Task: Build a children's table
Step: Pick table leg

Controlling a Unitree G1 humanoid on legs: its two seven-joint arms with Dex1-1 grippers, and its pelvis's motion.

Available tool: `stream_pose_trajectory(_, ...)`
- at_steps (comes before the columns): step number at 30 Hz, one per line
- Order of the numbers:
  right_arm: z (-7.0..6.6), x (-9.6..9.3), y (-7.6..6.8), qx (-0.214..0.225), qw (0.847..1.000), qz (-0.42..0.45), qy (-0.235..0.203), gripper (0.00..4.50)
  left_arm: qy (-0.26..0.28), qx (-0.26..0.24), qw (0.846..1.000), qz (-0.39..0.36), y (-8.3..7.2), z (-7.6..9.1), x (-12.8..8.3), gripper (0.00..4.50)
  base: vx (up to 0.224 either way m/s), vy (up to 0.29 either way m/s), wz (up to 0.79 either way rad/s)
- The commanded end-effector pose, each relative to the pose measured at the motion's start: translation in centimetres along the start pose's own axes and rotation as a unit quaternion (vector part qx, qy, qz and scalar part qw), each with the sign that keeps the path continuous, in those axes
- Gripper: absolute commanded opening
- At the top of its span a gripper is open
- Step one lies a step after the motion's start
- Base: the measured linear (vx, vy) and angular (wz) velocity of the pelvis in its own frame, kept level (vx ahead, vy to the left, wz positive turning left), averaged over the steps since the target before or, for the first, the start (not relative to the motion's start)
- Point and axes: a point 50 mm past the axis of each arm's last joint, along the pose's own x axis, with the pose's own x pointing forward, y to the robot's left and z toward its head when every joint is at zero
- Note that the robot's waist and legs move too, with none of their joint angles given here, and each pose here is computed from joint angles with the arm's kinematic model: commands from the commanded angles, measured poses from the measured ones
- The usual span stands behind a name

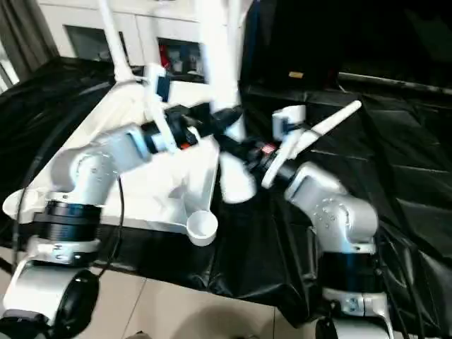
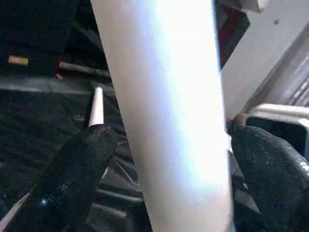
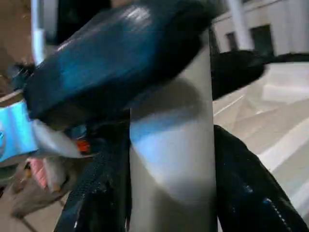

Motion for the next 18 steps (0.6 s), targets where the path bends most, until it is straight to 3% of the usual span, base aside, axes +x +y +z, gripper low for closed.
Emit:
stream_pose_trajectory(1, 0.23, 0.12, 0.36, -0.004, 1.000, 0.010, -0.004, 1.85, -0.011, 0.000, 1.000, 0.010, -0.09, 0.75, -0.18, 4.50, 0.000, 0.000, 0.00)
stream_pose_trajectory(8, -0.21, 0.20, 0.15, -0.020, 1.000, -0.011, 0.010, 1.85, -0.024, -0.010, 0.999, 0.040, 0.26, 1.05, -0.57, 4.50, 0.000, 0.000, 0.00)
stream_pose_trajectory(10, -0.28, 0.24, 0.19, -0.021, 1.000, -0.012, 0.011, 1.85, -0.024, -0.011, 0.999, 0.047, 0.29, 1.01, -0.64, 4.14, 0.000, 0.000, 0.00)
stream_pose_trajectory(18, -0.45, 0.86, -0.06, -0.027, 0.999, -0.025, 0.012, 1.85, -0.018, -0.019, 0.999, 0.044, -0.09, 0.69, -0.56, 3.53, 0.000, 0.000, 0.00)
